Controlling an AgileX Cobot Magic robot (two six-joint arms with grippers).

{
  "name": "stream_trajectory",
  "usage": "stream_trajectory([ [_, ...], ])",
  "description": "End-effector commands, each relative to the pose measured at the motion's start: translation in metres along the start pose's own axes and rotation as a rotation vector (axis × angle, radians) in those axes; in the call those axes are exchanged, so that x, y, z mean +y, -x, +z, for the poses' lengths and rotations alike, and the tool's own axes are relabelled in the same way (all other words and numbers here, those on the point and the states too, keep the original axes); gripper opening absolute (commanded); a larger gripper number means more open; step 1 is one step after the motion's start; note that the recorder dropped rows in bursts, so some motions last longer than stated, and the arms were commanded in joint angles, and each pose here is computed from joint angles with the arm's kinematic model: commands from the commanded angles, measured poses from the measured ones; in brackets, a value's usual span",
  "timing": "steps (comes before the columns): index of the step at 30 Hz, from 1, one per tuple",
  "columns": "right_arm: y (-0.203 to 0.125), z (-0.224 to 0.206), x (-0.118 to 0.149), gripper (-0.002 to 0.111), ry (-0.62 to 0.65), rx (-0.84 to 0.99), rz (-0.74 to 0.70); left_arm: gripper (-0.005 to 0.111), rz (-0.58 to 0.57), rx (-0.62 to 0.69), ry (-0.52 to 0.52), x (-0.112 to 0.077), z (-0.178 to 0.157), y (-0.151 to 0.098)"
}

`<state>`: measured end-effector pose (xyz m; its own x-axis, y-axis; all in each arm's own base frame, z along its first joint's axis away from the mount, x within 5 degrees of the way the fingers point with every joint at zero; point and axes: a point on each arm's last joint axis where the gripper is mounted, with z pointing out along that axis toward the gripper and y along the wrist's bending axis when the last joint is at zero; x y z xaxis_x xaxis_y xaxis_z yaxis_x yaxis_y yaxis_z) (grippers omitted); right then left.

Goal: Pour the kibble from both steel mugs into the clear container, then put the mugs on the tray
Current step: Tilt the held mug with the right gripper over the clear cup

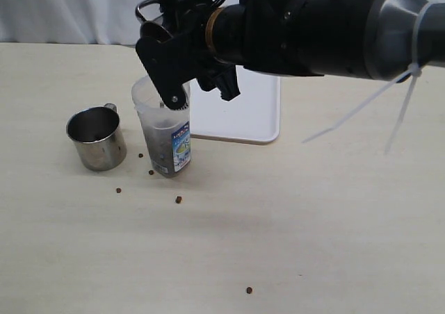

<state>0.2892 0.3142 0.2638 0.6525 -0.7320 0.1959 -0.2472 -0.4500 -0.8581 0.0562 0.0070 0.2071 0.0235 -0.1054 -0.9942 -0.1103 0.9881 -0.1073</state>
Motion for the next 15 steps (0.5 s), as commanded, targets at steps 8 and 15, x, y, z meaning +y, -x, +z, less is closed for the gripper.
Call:
stream_trajectory([
  [8, -0.0003, -0.0027, -0.0069, 0.005, -0.035, -0.004, -0.057, 0.0, -0.001, -0.007, -0.002, -0.0001, -0.0002, -0.0002],
  [15, 0.0011, -0.0027, -0.008, 0.005, -0.047, -0.018, -0.075, 0.0, -0.001, -0.007, -0.002, -0.0001, -0.0002, -0.0002],
])
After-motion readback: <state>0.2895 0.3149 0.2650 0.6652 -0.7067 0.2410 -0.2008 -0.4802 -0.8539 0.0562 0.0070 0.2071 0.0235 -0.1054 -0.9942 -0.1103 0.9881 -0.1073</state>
